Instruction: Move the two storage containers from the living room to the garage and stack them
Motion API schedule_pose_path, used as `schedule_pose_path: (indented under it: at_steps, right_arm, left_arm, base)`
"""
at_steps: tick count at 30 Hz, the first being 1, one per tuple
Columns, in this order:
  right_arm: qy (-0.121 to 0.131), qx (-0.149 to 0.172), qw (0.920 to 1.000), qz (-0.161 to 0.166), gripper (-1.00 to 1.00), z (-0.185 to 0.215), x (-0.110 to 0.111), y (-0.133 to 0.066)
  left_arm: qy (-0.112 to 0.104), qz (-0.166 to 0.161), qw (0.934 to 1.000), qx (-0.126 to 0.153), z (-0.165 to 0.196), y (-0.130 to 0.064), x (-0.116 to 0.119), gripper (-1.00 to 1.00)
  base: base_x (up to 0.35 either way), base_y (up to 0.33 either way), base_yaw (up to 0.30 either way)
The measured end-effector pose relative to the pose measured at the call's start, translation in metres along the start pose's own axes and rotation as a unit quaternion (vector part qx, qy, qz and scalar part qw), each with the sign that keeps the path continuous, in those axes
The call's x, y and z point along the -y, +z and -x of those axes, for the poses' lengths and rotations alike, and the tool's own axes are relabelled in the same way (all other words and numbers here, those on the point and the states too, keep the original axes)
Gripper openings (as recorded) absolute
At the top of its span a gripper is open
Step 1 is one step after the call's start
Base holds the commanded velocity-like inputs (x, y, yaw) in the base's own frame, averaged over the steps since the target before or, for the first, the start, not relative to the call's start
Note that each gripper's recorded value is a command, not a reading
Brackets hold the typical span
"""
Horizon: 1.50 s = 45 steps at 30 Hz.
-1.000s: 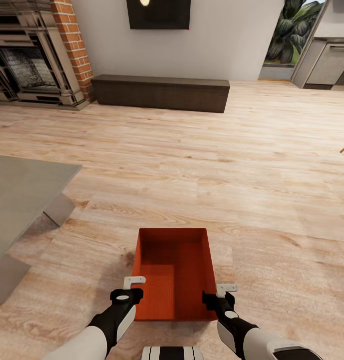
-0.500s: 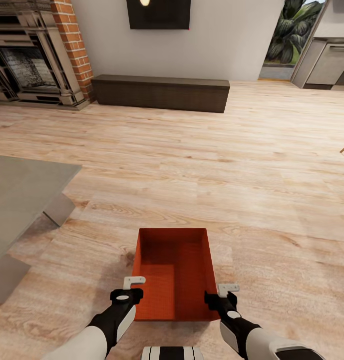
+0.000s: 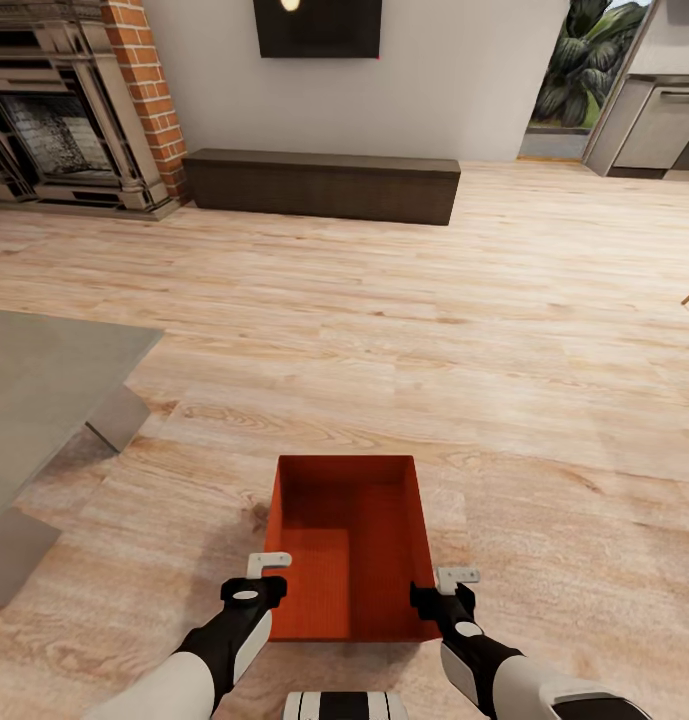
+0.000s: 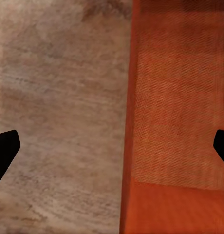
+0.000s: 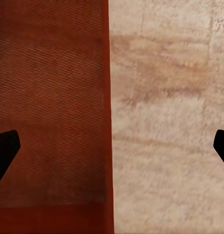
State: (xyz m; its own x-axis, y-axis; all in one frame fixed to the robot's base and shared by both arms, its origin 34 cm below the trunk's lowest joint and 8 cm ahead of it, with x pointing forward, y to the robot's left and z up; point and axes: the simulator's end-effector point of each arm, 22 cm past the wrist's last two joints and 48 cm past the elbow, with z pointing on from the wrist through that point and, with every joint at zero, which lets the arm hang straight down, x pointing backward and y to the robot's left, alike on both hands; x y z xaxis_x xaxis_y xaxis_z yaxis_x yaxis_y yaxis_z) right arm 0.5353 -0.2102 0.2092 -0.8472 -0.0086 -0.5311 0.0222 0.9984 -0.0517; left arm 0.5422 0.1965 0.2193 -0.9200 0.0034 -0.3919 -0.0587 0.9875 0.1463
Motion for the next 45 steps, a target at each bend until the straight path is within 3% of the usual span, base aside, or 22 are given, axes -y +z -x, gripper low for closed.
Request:
schedule_pose_path:
  at_steps: [4,45]
  right_arm:
    - [0.000,0.000,1.0000,0.000,1.00,-0.0065,-0.0002,0.0064]
    - [0.002,0.001,1.0000,0.000,1.00,-0.0062,-0.0012,0.0062]
  left_arm:
    - [0.000,0.000,1.0000,0.001,-0.0047,0.0072,0.0010,1.00]
    - [-0.001,0.001,1.0000,0.001,-0.0043,0.0071,0.0006,1.00]
  base:
    - [0.000,0.000,0.000]
    - [0.008,0.000,0.000]
